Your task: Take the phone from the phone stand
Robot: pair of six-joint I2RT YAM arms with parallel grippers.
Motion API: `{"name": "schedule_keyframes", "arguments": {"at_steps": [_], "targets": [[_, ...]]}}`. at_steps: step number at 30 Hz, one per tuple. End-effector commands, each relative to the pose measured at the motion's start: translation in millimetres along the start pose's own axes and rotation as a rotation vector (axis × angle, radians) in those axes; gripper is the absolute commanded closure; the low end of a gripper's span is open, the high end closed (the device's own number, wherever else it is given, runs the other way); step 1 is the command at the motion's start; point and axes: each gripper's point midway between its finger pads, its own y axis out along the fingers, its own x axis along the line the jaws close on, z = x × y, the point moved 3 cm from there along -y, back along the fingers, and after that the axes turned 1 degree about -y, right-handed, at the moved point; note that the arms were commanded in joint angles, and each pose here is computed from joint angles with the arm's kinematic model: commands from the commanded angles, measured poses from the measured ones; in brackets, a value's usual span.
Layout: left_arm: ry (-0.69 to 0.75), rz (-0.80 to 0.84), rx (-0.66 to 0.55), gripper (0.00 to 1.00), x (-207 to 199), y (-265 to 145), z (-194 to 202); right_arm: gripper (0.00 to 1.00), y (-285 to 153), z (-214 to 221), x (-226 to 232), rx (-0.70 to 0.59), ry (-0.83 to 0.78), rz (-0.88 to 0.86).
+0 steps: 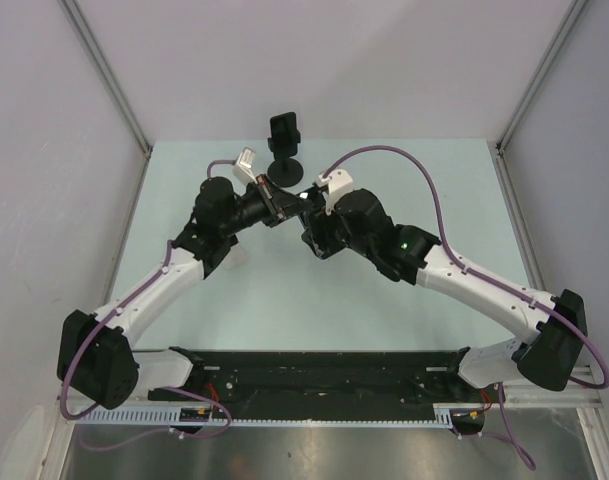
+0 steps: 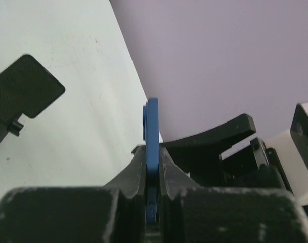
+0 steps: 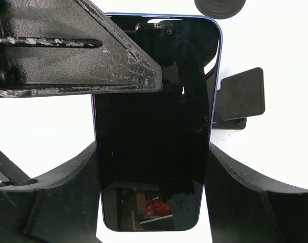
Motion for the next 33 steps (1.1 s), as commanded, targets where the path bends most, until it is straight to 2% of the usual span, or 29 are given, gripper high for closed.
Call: {"name": "schedule_keyframes", "arguments": {"at_steps": [1, 2, 3, 4, 6, 9, 11, 12, 14, 18, 22, 26, 33], "targets": [[0.062, 0.1, -0.051, 0.82, -29, -8, -10, 0.86, -8, -17, 2, -0.025, -0.016, 0.025], [0.067, 0.101, -0.047, 0.74, -29, -8, -9, 0.91, -10, -17, 0, -0.022, -0.019, 0.032], [0.077, 0.102, -0.046, 0.55, -29, -8, -8, 0.95, -11, -16, -2, -0.017, -0.021, 0.042], [0.099, 0.105, -0.051, 0.48, -29, -10, -9, 1.0, -12, -16, -3, -0.015, -0.023, 0.053], [0.114, 0.107, -0.059, 0.33, -30, -14, -10, 1.0, -14, -12, -8, 0.003, -0.034, 0.075], [0.158, 0.108, -0.077, 0.21, -34, -24, -15, 1.0, -17, -7, -22, 0.032, -0.038, 0.114], [0.207, 0.111, -0.091, 0.17, -38, -33, -19, 1.0, -20, -3, -40, 0.06, -0.024, 0.159], [0.217, 0.091, -0.089, 0.11, -34, -37, -20, 1.0, -21, -2, -49, 0.07, -0.021, 0.18], [0.304, 0.074, -0.105, 0.08, -37, -48, -23, 1.0, -23, 4, -68, 0.106, -0.012, 0.226], [0.446, -0.01, -0.109, 0.01, -28, -69, -19, 1.0, -26, 21, -138, 0.197, 0.065, 0.378], [0.577, -0.112, -0.114, 0.0, -9, -90, -11, 1.0, -19, 49, -192, 0.304, 0.11, 0.462], [0.65, -0.208, -0.118, 0.0, 11, -107, -4, 1.0, -6, 87, -241, 0.399, 0.067, 0.492], [0.761, -0.389, -0.127, 0.0, 41, -132, 3, 1.0, 1, 144, -313, 0.509, 0.157, 0.514]]}}
